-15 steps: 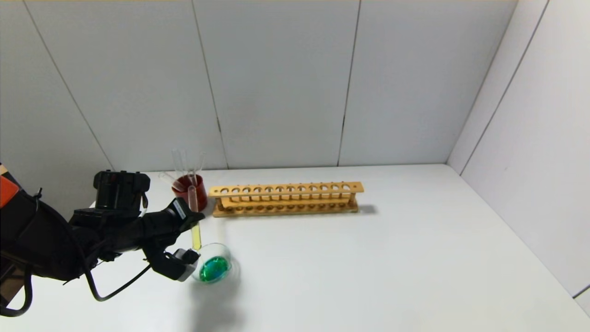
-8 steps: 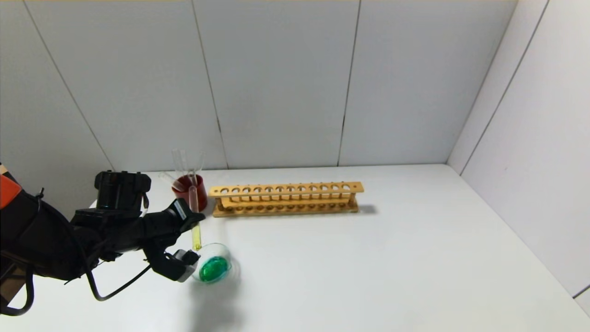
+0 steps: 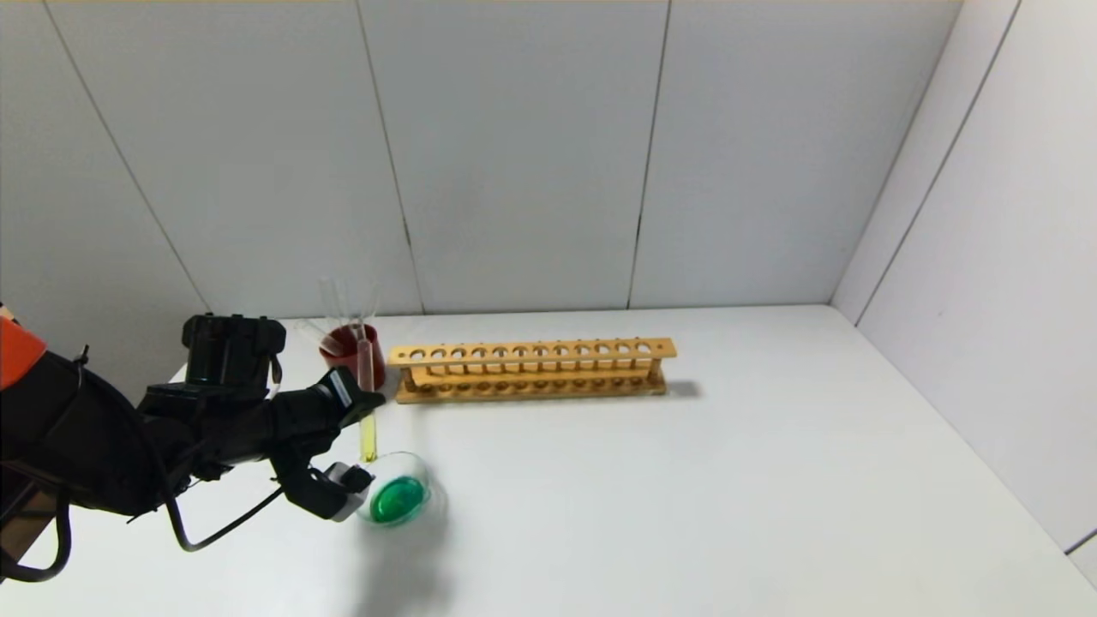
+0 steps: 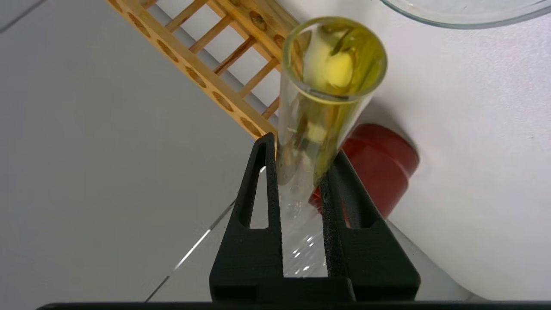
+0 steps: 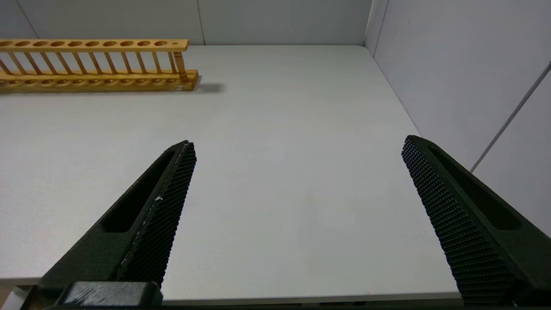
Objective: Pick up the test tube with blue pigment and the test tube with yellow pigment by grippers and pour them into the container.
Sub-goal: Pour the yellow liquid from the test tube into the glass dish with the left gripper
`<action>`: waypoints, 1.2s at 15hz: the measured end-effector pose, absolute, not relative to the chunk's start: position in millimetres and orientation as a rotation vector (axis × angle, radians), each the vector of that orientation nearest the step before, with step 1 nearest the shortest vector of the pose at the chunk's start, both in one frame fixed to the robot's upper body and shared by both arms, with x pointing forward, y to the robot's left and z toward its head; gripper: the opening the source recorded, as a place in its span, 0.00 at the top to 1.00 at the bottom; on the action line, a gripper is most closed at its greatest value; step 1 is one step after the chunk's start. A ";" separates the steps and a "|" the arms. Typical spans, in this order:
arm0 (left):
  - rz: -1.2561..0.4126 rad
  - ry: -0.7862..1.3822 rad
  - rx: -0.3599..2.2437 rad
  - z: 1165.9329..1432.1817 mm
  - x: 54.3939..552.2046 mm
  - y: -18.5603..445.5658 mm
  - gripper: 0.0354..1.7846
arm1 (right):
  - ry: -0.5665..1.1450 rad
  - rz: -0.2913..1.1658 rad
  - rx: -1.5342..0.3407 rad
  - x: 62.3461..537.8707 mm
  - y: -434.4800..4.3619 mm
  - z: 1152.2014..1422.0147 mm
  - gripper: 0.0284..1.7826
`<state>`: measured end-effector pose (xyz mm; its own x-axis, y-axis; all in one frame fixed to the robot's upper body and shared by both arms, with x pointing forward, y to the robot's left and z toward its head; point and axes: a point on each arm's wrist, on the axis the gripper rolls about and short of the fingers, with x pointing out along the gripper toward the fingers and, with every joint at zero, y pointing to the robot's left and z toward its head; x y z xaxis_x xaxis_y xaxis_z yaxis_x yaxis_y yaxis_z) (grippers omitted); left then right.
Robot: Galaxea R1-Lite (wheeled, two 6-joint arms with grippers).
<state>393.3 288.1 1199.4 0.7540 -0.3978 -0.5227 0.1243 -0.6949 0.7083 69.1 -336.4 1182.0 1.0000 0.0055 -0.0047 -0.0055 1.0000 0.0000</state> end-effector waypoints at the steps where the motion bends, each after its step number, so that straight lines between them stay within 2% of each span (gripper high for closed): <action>1: -0.870 -0.207 2.183 1199.8 393.6 287.8 0.84 | 0.005 0.005 0.000 69.1 -336.4 1182.0 0.02; 18: -0.848 -0.276 2.288 1209.0 387.8 282.6 0.84 | 0.005 0.006 0.000 69.1 -336.4 1182.0 0.02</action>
<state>387.8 282.6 1209.0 0.7663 -0.4041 -0.4995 0.0329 -0.7517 0.6587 69.1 -336.4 1182.0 1.0000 0.0060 -0.0047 -0.0060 1.0000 0.0000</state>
